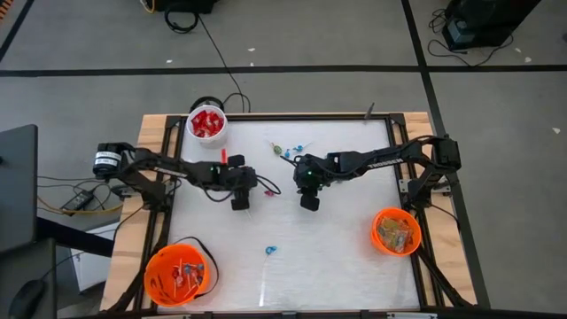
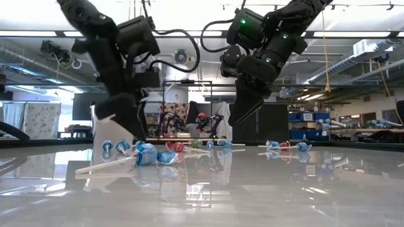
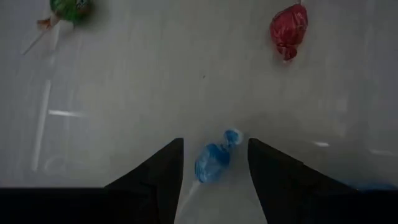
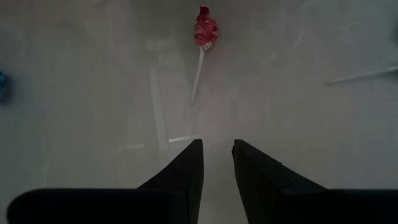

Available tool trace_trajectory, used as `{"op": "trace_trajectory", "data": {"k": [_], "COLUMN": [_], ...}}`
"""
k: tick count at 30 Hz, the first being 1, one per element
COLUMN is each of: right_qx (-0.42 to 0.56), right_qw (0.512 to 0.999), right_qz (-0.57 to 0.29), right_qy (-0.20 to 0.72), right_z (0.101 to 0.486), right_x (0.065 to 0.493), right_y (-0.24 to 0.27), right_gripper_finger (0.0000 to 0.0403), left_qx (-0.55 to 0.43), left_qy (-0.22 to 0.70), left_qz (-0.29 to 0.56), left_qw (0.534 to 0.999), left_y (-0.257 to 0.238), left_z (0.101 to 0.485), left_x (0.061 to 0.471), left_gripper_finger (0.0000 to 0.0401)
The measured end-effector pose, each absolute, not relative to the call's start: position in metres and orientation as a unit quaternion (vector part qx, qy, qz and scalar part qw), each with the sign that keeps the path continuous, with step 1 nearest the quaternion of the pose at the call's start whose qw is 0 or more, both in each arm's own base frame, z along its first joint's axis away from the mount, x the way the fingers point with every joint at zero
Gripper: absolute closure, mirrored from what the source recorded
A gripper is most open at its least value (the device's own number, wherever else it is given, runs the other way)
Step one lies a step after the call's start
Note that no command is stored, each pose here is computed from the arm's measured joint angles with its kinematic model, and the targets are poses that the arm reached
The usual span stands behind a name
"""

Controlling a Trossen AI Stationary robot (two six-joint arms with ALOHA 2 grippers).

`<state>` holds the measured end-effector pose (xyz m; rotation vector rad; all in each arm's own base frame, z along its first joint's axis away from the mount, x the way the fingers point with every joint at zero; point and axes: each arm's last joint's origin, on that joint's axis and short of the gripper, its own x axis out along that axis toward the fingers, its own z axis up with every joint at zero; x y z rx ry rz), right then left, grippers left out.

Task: Sort candy by brand, put in halloween buckets
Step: Put the blue sucker into the left orange bucket

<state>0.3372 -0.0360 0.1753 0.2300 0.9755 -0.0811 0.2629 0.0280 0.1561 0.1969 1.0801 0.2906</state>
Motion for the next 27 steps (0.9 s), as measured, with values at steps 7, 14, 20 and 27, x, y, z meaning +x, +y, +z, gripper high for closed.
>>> {"op": "trace_trajectory", "data": {"k": [7, 14, 20, 27], "right_qx": [0.111, 0.111, 0.111, 0.111], "right_qw": [0.877, 0.877, 0.877, 0.877], "right_qz": [-0.039, -0.039, -0.039, -0.039], "right_qy": [0.466, 0.466, 0.466, 0.466], "right_z": [0.175, 0.176, 0.176, 0.176], "right_x": [0.337, 0.338, 0.338, 0.337], "right_y": [-0.036, -0.036, -0.036, -0.036], "right_gripper_finger": [0.0302, 0.0302, 0.0302, 0.0302], "left_qx": [0.095, 0.091, 0.083, 0.044], "left_qy": [0.504, 0.511, 0.507, 0.499], "left_qz": [0.153, 0.157, 0.145, 0.17], "left_qw": [0.845, 0.84, 0.846, 0.848], "left_y": [0.035, 0.039, 0.038, 0.039], "left_z": [0.137, 0.131, 0.131, 0.134], "left_x": [0.253, 0.252, 0.252, 0.256], "left_gripper_finger": [0.0215, 0.0243, 0.0298, 0.0317]}}
